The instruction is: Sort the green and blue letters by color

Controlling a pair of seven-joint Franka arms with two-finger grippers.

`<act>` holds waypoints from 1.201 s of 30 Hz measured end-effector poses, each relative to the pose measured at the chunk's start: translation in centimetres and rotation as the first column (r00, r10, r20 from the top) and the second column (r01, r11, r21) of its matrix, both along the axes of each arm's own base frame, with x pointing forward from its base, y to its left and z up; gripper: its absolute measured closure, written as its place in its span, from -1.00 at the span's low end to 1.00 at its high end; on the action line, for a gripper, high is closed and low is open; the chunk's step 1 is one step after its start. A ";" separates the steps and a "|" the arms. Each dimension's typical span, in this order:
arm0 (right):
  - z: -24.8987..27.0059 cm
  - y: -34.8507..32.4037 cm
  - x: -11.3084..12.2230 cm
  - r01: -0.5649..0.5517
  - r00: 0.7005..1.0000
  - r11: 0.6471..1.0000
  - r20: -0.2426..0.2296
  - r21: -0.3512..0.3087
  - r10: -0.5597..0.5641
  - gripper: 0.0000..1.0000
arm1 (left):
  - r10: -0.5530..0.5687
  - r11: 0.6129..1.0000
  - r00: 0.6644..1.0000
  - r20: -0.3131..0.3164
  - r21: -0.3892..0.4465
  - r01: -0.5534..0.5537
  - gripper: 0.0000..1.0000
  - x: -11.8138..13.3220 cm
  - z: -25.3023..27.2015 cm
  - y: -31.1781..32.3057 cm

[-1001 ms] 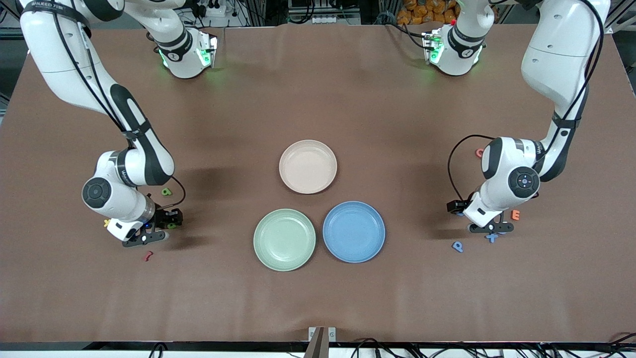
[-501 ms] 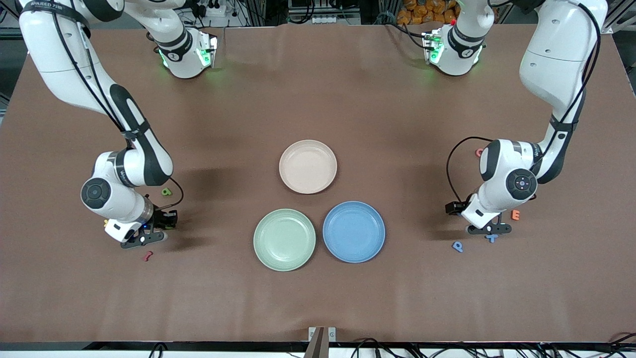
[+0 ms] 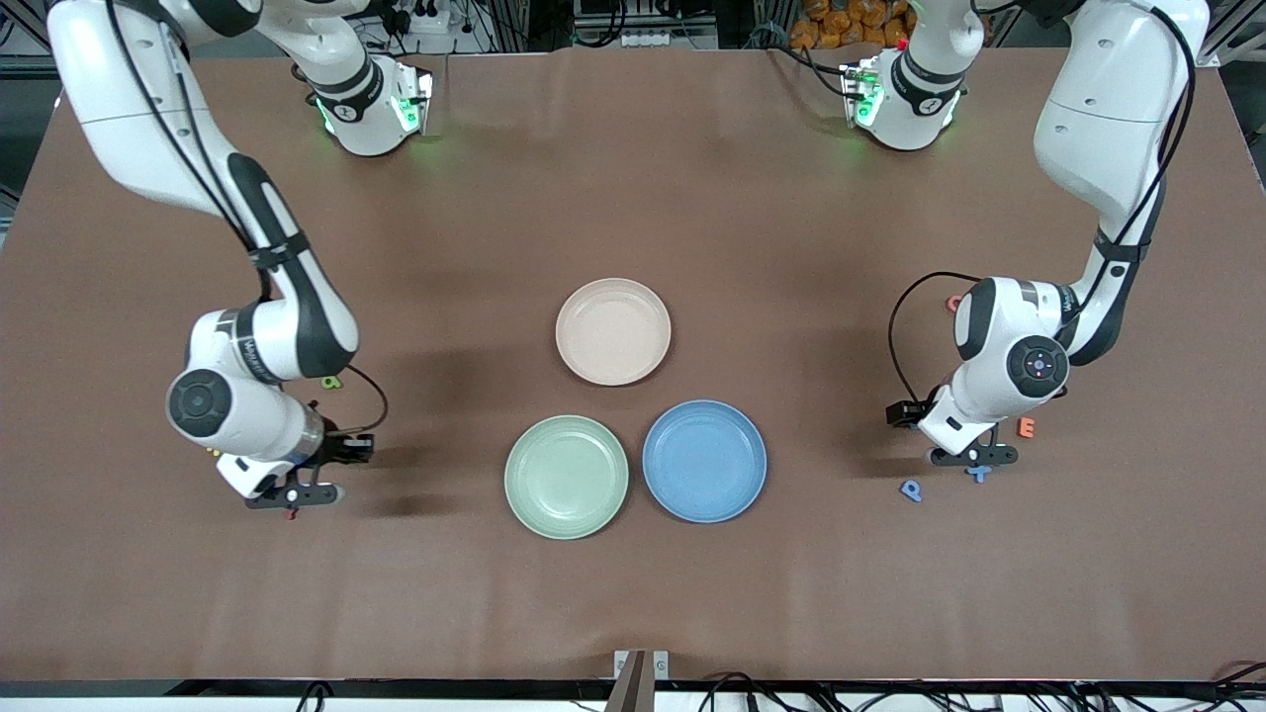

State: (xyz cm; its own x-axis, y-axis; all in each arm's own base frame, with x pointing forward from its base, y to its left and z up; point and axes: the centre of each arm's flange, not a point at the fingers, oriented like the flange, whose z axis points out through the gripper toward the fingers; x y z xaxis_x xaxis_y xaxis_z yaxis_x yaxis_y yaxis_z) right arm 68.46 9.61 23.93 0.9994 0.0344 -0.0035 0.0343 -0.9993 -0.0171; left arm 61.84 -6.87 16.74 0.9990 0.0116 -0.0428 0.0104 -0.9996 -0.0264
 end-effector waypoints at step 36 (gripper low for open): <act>-2.5 26.6 -1.7 0.441 0.895 0.881 -0.015 0.173 -0.445 0.33 | 0.166 0.986 0.985 0.051 -0.031 -0.165 0.26 0.8 2.5 -4.7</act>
State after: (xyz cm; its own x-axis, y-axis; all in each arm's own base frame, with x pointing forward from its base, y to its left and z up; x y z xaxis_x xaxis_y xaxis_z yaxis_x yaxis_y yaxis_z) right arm 66.79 36.20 21.40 0.9103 -0.4138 -0.0121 -0.4084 -0.8929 -0.1898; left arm 62.59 -11.57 19.29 0.9843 0.1764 0.0084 0.1763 -0.9843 0.0054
